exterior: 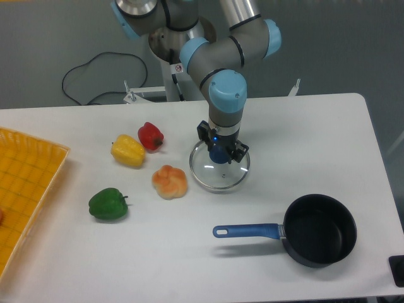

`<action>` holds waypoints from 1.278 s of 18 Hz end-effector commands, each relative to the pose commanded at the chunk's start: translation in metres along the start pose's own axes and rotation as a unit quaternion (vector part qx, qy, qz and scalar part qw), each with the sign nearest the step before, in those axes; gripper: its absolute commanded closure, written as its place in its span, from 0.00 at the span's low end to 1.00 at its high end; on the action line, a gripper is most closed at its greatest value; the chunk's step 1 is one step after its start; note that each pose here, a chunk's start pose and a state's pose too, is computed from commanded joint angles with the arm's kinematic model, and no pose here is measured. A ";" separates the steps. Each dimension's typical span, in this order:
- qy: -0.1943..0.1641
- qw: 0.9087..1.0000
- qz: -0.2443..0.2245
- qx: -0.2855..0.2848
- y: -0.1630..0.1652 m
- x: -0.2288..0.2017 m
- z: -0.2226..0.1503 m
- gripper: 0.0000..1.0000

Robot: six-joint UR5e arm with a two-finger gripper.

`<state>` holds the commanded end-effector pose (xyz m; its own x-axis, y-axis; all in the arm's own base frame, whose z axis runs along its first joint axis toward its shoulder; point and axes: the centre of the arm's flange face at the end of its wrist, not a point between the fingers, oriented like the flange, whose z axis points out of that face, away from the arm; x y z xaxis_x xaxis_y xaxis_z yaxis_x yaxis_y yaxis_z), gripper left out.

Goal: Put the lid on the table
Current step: 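Lower the held glass lid onto the table beside the orange pepper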

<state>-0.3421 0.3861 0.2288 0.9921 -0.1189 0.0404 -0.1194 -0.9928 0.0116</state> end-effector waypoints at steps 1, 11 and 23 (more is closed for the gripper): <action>0.002 1.000 0.000 0.000 0.000 0.000 0.002 0.40; 0.014 1.000 -0.007 0.011 -0.007 0.004 0.007 0.40; 0.019 1.000 -0.006 0.006 -0.009 0.006 0.013 0.39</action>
<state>-0.3346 0.3938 0.2161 0.9912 -0.1071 0.0781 -0.1074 -0.9942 0.0000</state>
